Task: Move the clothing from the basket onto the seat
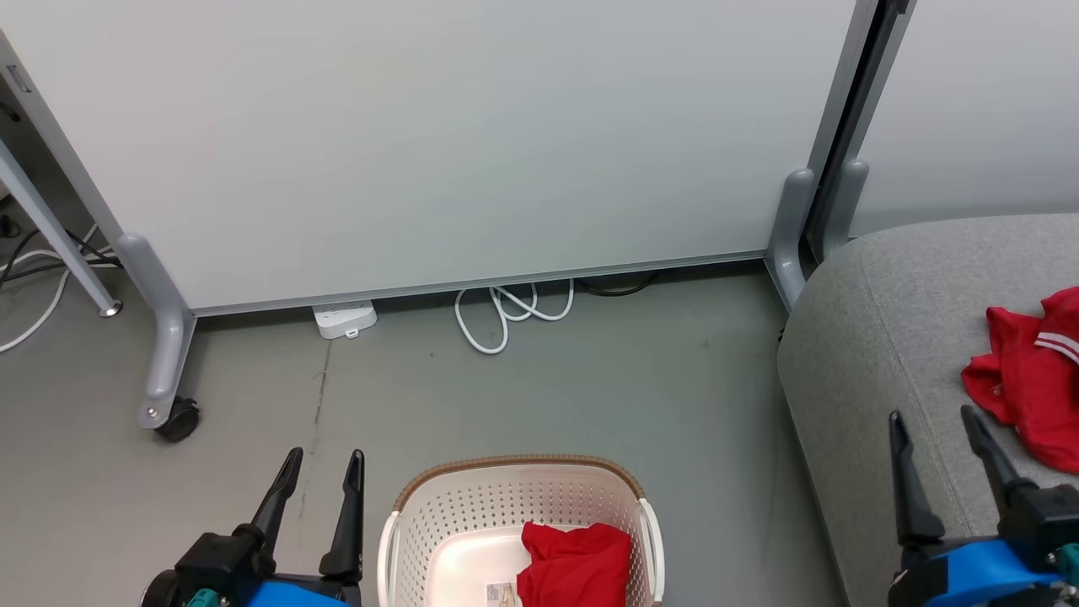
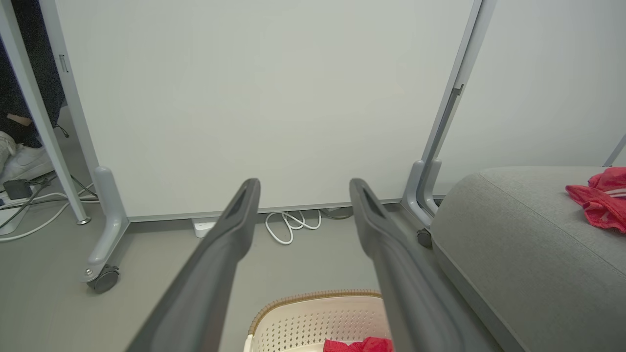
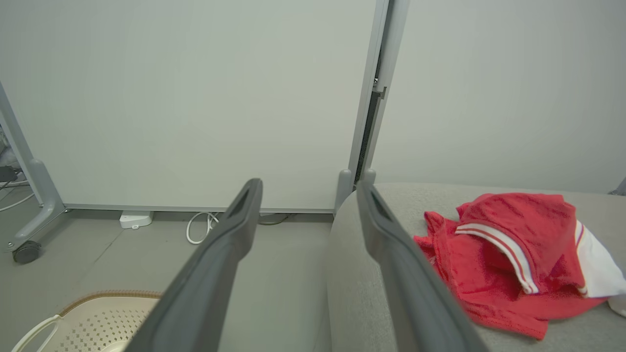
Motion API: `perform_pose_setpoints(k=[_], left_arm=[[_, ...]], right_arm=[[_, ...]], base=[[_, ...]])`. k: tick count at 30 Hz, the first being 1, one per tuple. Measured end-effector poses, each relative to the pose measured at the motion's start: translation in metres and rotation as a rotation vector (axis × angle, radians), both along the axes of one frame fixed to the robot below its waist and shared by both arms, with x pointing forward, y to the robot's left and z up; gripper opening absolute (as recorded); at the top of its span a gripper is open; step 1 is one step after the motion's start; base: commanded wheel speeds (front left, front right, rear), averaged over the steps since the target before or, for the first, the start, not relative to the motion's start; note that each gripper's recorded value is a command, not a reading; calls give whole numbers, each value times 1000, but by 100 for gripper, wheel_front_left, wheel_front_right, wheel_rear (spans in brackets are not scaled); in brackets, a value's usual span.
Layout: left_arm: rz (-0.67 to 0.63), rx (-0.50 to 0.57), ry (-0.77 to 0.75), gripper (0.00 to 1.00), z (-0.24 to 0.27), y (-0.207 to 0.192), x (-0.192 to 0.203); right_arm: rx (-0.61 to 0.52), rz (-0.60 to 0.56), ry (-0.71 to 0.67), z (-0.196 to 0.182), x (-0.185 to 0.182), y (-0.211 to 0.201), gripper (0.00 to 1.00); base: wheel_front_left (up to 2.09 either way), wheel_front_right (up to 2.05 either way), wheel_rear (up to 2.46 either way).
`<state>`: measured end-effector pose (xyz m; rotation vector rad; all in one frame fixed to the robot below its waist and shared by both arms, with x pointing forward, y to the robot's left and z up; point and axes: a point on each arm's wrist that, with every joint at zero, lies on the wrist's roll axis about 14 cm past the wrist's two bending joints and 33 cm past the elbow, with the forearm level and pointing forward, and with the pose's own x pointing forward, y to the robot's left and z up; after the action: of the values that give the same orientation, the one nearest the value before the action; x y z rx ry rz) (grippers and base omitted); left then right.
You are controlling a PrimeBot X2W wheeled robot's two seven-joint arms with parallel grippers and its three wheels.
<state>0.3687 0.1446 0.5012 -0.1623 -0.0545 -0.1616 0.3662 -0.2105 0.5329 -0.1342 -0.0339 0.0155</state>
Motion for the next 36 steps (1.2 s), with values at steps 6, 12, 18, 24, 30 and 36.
perform_pose_setpoints(k=[6, 12, 18, 24, 30, 36], left_arm=[[22, 1, 1, 100, 0, 6, -2], [29, 3, 1, 100, 0, 8, -3], [26, 3, 2, 100, -1, 7, -3], [17, 3, 14, 100, -5, 4, -4], [3, 3, 24, 100, -8, -1, -2], [-21, 2, 50, 100, -17, -9, 2]], right_arm=[[26, 26, 32, -10, -8, 13, 100], [28, 36, 38, -11, -10, 17, 100], [27, 37, 37, -10, -10, 18, 100], [26, 38, 38, -11, -10, 19, 100], [29, 41, 37, -11, -8, 21, 100], [33, 38, 42, -12, -5, 20, 100]], base=[[0, 0, 0], [0, 0, 0], [0, 0, 0], [0, 0, 0], [0, 0, 0], [0, 0, 0]])
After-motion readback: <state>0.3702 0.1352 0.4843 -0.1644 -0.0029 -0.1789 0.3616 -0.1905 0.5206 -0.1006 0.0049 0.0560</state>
